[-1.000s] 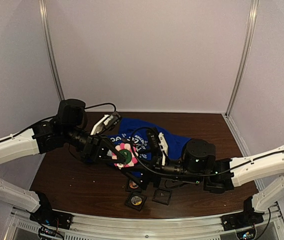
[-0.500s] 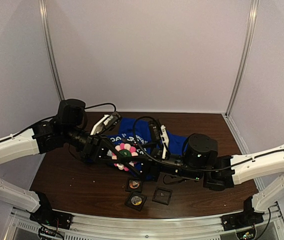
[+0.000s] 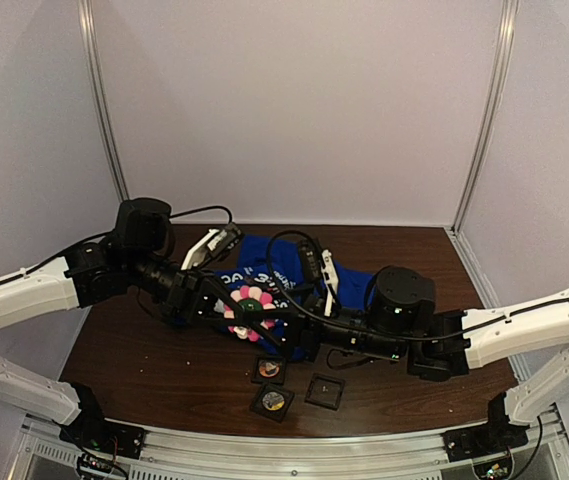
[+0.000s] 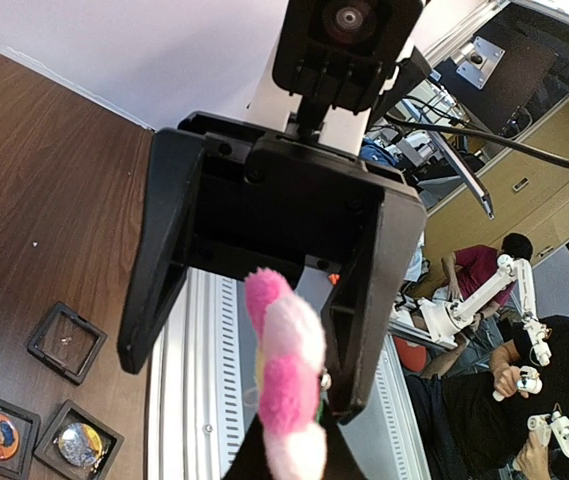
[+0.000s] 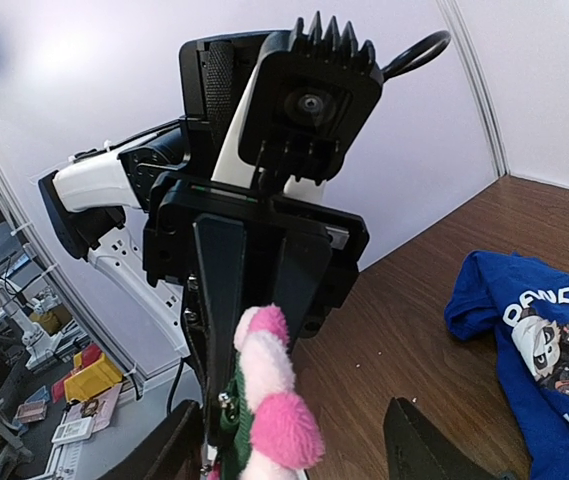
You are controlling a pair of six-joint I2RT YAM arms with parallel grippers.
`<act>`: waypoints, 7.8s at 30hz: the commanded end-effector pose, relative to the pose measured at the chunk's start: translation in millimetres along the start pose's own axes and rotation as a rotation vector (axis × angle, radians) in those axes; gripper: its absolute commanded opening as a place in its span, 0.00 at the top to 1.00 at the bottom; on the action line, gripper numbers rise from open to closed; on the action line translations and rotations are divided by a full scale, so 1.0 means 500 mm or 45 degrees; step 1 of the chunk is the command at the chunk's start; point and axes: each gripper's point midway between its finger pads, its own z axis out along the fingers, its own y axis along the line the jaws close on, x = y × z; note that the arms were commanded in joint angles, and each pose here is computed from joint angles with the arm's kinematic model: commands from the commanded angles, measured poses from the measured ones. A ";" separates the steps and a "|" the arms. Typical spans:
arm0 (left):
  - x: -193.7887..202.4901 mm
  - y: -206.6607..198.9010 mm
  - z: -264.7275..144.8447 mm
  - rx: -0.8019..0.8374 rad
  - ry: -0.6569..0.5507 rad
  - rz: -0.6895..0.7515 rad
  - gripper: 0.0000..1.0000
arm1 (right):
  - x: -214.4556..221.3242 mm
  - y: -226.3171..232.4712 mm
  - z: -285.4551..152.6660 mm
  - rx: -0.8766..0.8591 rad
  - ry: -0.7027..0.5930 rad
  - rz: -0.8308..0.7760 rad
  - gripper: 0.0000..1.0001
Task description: Remove the brooch from the garment
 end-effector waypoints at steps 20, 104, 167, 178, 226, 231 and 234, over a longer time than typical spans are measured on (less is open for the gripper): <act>-0.012 -0.017 -0.008 0.009 -0.018 0.068 1.00 | -0.006 -0.040 0.003 0.138 0.006 0.032 0.49; -0.017 -0.024 -0.023 -0.063 -0.050 0.141 1.00 | 0.105 -0.171 0.035 0.474 0.276 0.171 0.88; -0.022 0.027 -0.025 -0.217 -0.062 0.088 1.00 | 0.001 -0.065 -0.037 -0.042 0.079 0.194 0.33; -0.032 0.023 -0.034 -0.182 -0.081 0.083 1.00 | 0.070 -0.080 -0.053 0.029 0.270 -0.029 0.17; -0.023 0.018 -0.024 -0.097 -0.057 0.052 1.00 | 0.008 -0.005 0.021 -0.066 0.069 0.009 0.32; -0.024 0.017 -0.024 -0.095 -0.058 0.056 1.00 | -0.001 -0.012 0.027 -0.036 0.059 0.011 0.38; -0.024 0.018 -0.024 -0.096 -0.058 0.052 1.00 | 0.001 -0.015 0.031 -0.023 0.069 0.013 0.42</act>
